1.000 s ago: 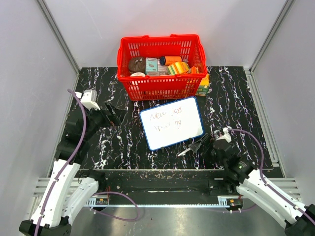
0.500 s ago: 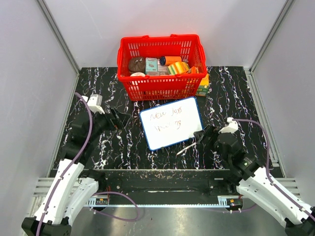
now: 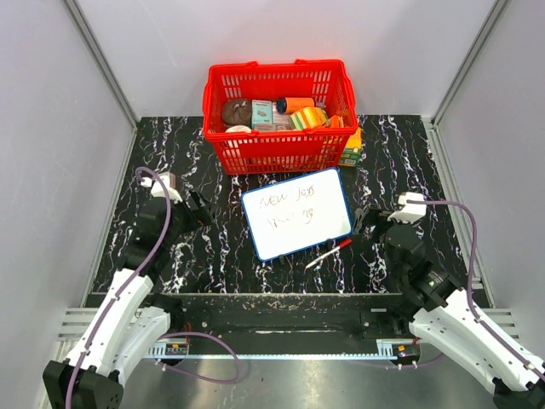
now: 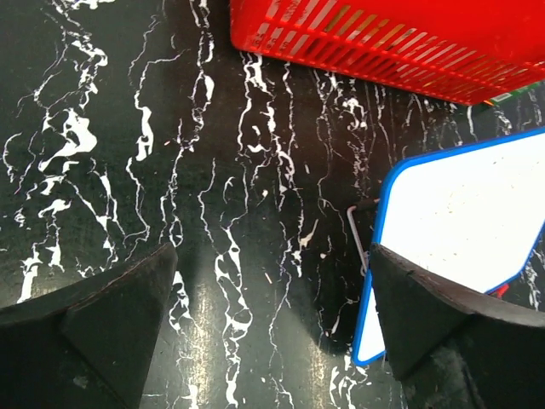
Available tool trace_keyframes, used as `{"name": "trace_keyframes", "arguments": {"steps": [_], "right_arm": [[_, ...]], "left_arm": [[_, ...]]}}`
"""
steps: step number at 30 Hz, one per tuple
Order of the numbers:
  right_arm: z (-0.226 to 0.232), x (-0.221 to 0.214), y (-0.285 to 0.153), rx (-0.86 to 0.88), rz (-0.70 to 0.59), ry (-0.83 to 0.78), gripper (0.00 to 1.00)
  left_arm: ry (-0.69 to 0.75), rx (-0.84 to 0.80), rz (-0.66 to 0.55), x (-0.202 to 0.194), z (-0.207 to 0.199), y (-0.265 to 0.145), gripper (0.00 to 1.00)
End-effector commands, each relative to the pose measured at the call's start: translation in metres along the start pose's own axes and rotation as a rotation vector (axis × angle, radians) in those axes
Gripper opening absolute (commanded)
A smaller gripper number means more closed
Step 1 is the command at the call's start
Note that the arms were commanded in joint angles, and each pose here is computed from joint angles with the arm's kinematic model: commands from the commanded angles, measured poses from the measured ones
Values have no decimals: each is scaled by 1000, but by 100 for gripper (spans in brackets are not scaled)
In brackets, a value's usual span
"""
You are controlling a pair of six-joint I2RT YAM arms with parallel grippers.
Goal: Write a sentence on the whiteboard
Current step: Reset both arms
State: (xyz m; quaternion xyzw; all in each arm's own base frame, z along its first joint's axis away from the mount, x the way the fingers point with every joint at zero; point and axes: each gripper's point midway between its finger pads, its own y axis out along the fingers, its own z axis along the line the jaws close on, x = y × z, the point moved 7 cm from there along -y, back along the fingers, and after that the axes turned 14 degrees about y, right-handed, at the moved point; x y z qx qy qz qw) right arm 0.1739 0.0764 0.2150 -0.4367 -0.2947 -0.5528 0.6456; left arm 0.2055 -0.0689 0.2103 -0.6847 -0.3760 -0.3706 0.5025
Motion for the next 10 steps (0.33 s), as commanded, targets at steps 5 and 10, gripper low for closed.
{"name": "trace_keyframes", "arguments": {"steps": [5,10], "right_arm": [[-10,25,7,-53,-248,-76,100],[-27,3,25,-132,-323,-177,100]], "left_arm": [[37,54,-142,17,6,10,99],[38,84,-280,22,12,15,99]]}}
